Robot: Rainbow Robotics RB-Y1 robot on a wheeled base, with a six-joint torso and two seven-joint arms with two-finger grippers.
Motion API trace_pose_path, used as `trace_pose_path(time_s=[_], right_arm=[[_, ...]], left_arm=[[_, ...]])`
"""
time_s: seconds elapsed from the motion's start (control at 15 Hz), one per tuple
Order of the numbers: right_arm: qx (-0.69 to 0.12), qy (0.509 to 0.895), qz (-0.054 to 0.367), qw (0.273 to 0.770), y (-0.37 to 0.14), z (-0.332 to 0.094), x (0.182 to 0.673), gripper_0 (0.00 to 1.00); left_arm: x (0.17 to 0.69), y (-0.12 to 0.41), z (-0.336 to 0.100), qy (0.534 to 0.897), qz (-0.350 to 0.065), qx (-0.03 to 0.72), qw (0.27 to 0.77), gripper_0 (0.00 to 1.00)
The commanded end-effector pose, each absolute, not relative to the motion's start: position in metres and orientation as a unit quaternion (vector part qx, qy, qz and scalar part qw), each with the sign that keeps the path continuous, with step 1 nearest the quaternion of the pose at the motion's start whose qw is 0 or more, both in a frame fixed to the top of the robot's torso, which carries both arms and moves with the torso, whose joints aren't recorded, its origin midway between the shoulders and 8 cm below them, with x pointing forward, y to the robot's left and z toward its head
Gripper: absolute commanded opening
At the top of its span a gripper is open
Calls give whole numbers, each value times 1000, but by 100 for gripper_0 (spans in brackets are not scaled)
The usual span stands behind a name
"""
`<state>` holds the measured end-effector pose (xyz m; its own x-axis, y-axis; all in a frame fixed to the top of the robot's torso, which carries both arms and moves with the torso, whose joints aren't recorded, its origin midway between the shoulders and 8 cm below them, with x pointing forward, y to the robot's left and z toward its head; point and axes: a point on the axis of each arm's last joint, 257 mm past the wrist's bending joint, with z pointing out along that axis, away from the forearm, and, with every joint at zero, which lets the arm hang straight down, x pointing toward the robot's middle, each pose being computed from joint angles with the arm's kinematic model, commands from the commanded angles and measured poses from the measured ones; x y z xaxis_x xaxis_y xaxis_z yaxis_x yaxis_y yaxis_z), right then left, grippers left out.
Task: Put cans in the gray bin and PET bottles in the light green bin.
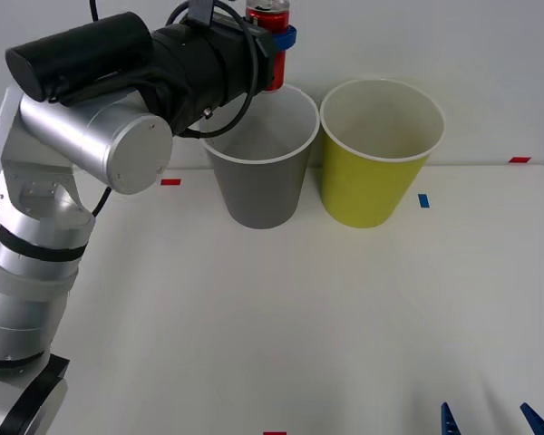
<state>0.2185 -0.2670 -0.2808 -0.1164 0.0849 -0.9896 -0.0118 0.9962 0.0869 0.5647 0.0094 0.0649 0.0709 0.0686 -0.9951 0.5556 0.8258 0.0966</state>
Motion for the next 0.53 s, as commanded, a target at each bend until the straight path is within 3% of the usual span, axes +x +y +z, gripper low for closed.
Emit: trace_pose_path(time_s=[0.07,0.53], right_arm=[[24,746,36,664,-267,-281,219,100],[24,746,36,664,-267,-281,219,100]], left_arm=[[574,-6,58,658,-190,234,691,0],[609,-1,41,663,-181,213,694,0]])
